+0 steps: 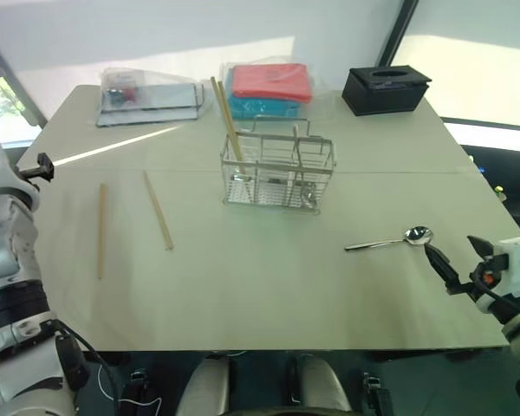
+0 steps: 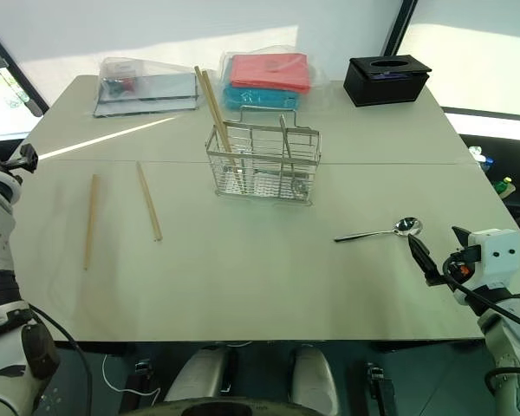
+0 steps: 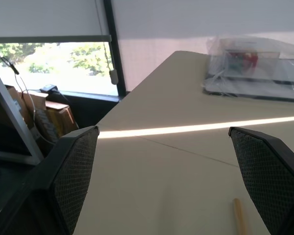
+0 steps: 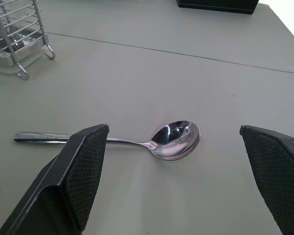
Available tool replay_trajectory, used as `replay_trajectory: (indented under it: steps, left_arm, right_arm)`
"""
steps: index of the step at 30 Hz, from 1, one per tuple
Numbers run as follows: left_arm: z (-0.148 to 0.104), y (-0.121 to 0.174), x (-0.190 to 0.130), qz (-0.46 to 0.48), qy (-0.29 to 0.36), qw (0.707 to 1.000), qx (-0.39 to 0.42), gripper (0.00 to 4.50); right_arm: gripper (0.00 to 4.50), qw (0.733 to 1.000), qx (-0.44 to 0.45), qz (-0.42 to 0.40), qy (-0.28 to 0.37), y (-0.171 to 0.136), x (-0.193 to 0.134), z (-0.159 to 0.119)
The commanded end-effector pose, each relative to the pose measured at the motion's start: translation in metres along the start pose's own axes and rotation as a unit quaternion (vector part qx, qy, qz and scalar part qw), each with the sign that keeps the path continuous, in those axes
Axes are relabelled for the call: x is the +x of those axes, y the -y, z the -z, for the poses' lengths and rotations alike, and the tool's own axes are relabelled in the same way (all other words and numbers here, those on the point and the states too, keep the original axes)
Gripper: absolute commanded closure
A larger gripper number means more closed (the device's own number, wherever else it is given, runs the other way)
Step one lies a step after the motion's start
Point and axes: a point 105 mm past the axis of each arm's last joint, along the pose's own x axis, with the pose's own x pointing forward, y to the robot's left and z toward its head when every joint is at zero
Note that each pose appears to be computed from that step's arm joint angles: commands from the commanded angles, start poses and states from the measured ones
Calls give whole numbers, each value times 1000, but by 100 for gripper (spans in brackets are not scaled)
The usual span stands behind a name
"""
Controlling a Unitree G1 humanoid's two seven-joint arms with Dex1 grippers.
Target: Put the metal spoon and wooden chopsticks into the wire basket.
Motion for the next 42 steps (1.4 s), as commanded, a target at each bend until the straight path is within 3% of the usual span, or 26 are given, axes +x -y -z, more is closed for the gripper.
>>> replay_trajectory:
  steps: [1,23,28,32,34,37,42]
  left_arm:
    - [-23,-1,0,4,34,999,10,0]
    - [-26,9,0,26,32,999,4,0]
    - [-35,25,-6,83,45,996,6,0]
    - [-46,53,-16,180,56,982,6,0]
    - [-57,79,-27,265,61,962,7,0]
    - [-69,124,-57,428,59,901,35,0]
    - [-56,181,-136,675,29,722,149,0]
  right_arm:
    - [6,1000,-7,4,25,-1,-2,-11]
    - [6,999,-28,-6,43,3,9,-25]
    - [6,995,-89,-37,41,10,18,-45]
    - [6,980,-161,-111,41,0,28,-70]
    - [6,962,-212,-169,37,-8,32,-84]
    - [6,924,-286,-253,24,-18,40,-101]
    - [6,841,-366,-399,-3,-47,56,-114]
